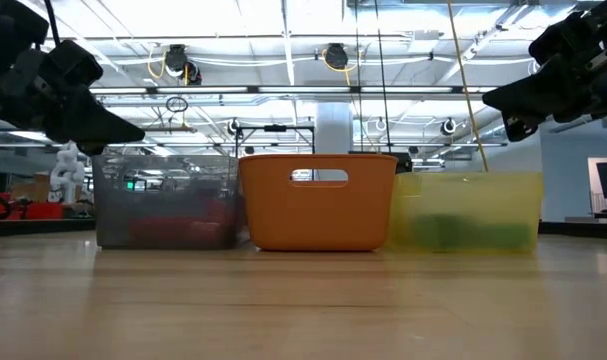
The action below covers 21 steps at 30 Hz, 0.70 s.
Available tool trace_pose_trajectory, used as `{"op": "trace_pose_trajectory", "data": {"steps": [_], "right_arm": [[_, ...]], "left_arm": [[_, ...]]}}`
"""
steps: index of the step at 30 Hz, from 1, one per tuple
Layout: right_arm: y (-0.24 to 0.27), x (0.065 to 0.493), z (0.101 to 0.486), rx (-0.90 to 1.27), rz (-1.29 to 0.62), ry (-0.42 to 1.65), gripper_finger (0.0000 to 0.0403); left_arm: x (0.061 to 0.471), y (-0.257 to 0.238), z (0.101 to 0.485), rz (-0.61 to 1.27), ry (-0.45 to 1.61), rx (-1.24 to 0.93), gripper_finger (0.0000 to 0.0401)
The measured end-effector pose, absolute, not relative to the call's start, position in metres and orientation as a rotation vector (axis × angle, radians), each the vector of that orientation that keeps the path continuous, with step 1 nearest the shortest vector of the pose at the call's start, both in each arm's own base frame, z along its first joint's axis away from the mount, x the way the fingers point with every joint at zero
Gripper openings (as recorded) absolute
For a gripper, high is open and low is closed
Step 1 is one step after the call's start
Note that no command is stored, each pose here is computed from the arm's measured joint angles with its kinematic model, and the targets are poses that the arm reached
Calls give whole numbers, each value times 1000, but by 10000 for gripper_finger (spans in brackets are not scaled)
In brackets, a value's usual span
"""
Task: Sort & place blocks by color
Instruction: Return to Home Position
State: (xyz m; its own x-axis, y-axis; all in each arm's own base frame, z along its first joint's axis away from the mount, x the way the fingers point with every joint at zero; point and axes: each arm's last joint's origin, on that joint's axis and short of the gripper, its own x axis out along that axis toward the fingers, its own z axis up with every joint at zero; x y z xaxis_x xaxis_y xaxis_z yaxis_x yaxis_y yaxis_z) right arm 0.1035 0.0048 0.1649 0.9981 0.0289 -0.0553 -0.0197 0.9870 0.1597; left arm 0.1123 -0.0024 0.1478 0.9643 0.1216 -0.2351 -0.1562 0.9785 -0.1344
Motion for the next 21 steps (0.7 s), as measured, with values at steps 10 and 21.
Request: {"op": "trace_pose_trajectory", "data": {"steps": [10,21], "right_arm": [[5,104,165,180,24,59,0],[5,103,164,195,23,67,0]], "left_arm": [[109,-4,154,78,180,-167,5],[102,-8,168,-49,41,-102,5]]}}
